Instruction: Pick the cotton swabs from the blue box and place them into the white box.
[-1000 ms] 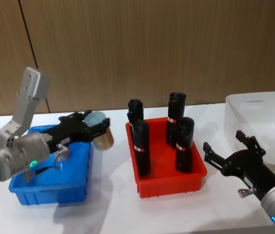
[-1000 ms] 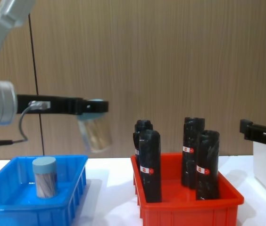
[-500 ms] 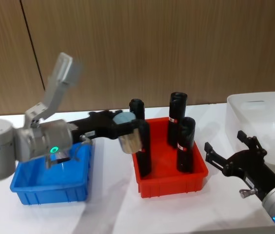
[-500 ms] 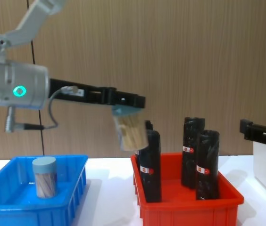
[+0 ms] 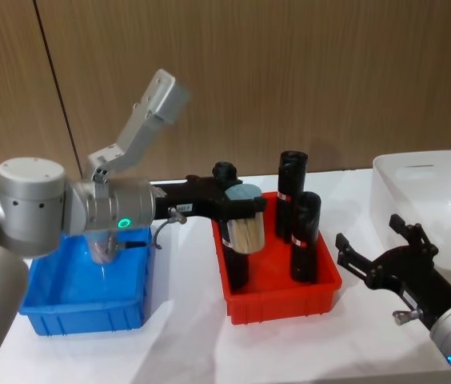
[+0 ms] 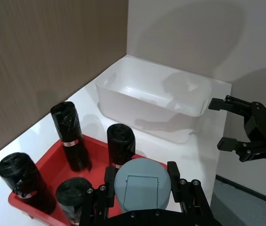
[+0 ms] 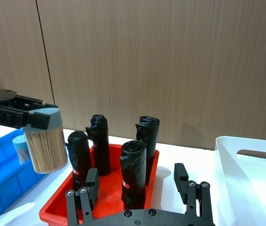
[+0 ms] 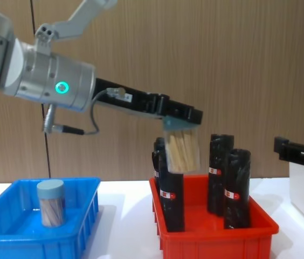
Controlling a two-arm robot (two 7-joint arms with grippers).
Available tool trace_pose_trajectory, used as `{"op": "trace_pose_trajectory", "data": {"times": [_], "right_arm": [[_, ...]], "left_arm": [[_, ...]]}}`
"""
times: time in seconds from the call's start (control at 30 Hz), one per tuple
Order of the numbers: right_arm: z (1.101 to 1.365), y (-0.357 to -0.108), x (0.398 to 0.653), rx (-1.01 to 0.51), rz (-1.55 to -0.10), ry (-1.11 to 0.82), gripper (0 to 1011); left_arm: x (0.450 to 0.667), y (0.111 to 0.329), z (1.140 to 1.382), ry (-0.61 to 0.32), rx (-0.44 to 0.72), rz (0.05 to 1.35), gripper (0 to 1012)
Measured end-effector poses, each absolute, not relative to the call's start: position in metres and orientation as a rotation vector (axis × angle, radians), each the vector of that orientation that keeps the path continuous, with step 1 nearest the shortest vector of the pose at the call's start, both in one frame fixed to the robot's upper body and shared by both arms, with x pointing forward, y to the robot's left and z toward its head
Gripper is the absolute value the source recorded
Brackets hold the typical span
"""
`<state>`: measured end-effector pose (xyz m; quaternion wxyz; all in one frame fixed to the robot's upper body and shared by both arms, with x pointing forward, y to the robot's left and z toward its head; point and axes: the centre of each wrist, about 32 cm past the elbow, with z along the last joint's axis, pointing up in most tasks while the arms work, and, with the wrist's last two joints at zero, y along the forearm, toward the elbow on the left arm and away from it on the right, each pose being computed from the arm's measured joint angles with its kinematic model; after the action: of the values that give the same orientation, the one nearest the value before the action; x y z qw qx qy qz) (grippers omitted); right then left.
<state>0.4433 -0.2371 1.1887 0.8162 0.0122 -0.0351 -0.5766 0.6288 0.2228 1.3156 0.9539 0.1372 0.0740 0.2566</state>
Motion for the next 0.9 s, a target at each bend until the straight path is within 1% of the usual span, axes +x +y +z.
{"op": "trace_pose_trajectory", "data": {"times": [0.2, 0.53, 0.9], "right_arm": [[1.189, -0.237, 0.443, 0.026, -1.229, -0.075, 1001], [1.189, -0.237, 0.443, 0.025, -1.222, -0.075, 1001], [1.195, -0.241, 0.449, 0.004, -1.13, -0.047, 1001]], "left_arm": [[0.634, 0.215, 1.321, 0.148, 0.298, 0.494, 670], [0.639, 0.208, 1.326, 0.146, 0.318, 0.469, 670], [0.641, 0.205, 1.329, 0.144, 0.327, 0.458, 670]]}}
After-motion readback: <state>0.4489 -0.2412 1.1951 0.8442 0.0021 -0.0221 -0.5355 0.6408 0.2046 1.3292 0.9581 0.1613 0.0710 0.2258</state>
